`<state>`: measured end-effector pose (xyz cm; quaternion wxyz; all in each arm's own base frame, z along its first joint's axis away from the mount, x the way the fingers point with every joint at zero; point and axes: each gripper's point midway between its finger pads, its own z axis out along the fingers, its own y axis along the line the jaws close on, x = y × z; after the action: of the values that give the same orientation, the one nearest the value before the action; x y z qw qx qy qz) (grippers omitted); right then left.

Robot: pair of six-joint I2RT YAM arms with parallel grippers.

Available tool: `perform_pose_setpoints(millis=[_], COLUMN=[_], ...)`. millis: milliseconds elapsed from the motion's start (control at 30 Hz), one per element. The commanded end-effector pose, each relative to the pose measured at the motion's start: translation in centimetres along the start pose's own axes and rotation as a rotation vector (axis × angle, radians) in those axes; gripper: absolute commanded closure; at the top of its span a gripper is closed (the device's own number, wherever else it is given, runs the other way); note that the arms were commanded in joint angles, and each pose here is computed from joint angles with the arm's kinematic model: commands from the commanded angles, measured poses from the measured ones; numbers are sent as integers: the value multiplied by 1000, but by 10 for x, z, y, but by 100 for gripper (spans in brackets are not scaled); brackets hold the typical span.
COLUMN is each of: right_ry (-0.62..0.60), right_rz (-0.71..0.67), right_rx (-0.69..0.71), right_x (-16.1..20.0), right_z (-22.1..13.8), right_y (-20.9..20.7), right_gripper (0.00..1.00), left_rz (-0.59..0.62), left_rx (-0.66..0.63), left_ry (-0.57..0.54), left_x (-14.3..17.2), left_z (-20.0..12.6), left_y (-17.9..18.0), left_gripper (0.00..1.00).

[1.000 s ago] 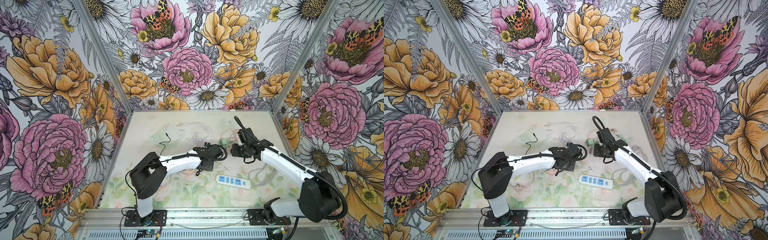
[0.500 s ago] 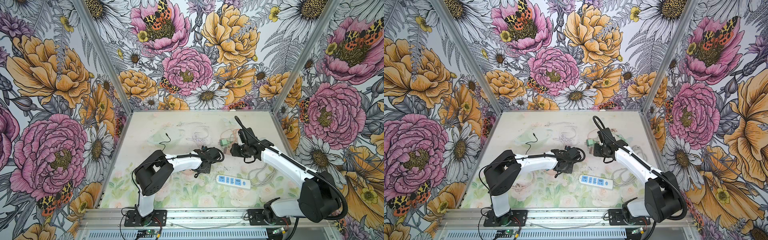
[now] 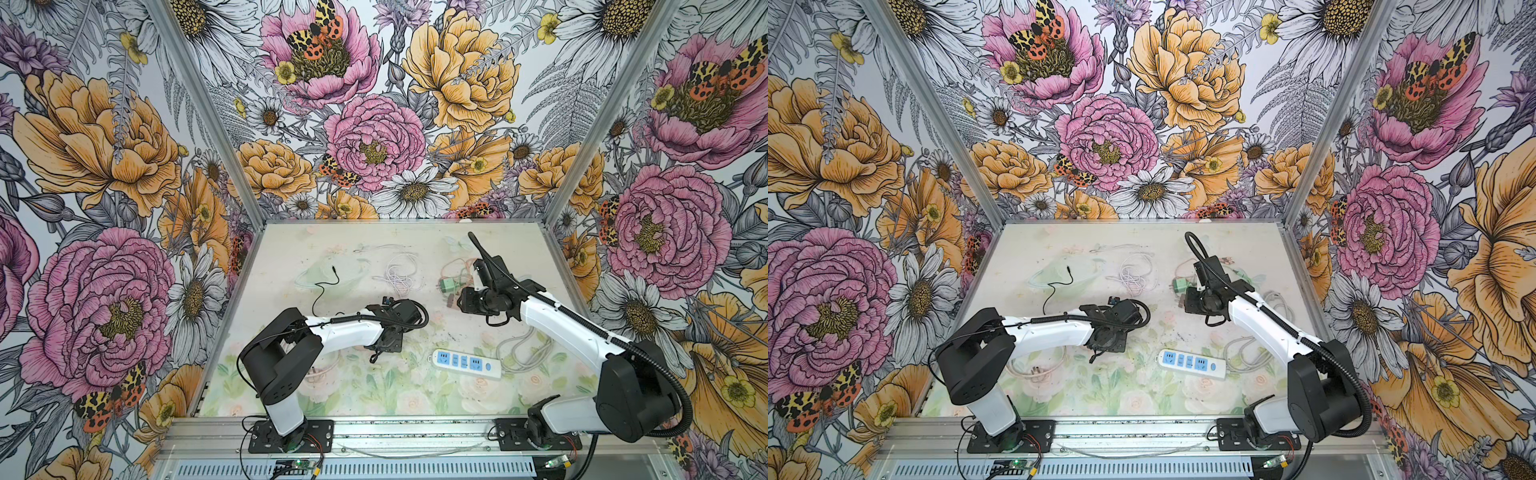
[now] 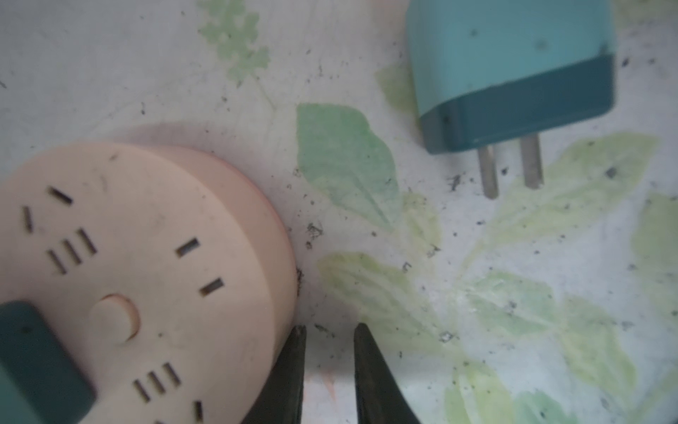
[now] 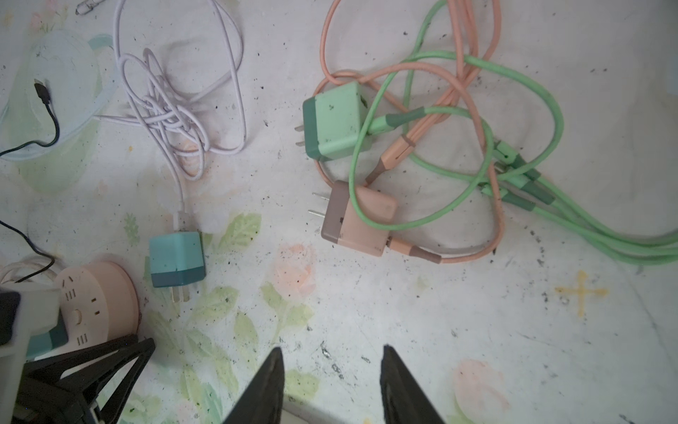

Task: Insert plugs into power strip
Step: Move the socket to the center of the table, then pick up the plug from the center of the table.

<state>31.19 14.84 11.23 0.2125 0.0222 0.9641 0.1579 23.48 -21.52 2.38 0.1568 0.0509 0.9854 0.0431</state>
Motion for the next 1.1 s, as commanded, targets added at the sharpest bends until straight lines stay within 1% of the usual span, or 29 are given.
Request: perform_pose_setpoints(millis=[0, 100, 200, 267, 300, 433, 533, 667, 700, 867, 1067], right_ry=[5, 20, 29, 30, 27, 20, 16, 20, 20, 16, 13], right_rz=[10, 11, 16, 16, 14, -5, -20, -25, -25, -35, -36], right_rx=[-28, -44, -72, -95, -109, -130, -135, -136, -137, -144, -145], right_x=[0, 1, 1, 0, -2, -4, -5, -5, -6, -6, -4], right_z=[6, 10, 13, 14, 14, 11, 9, 11, 11, 8, 7], right_y=[4, 7, 12, 17, 20, 25, 27, 27, 27, 29, 28], right_gripper=[56, 56, 55, 55, 55, 52, 50, 50, 50, 50, 50], left_rz=[-14, 8, 6, -3, -14, -28, -34, -65, -71, -107, -126], left_rx=[12, 56, 90, 83, 78, 51, 61, 124, 112, 138, 153], left_ry=[-30, -67, -104, -122, -129, -129, -128, -137, -121, -142, -116], left_x=[-5, -15, -28, -37, -42, -55, -63, -74, -72, -83, -84], left_z=[-10, -25, -38, -39, -39, -29, -20, -15, -5, 2, 19], left_y=[5, -7, -18, -20, -20, -24, -34, -50, -51, -59, -71], left_gripper=[74, 72, 62, 53, 50, 43, 41, 39, 38, 37, 36])
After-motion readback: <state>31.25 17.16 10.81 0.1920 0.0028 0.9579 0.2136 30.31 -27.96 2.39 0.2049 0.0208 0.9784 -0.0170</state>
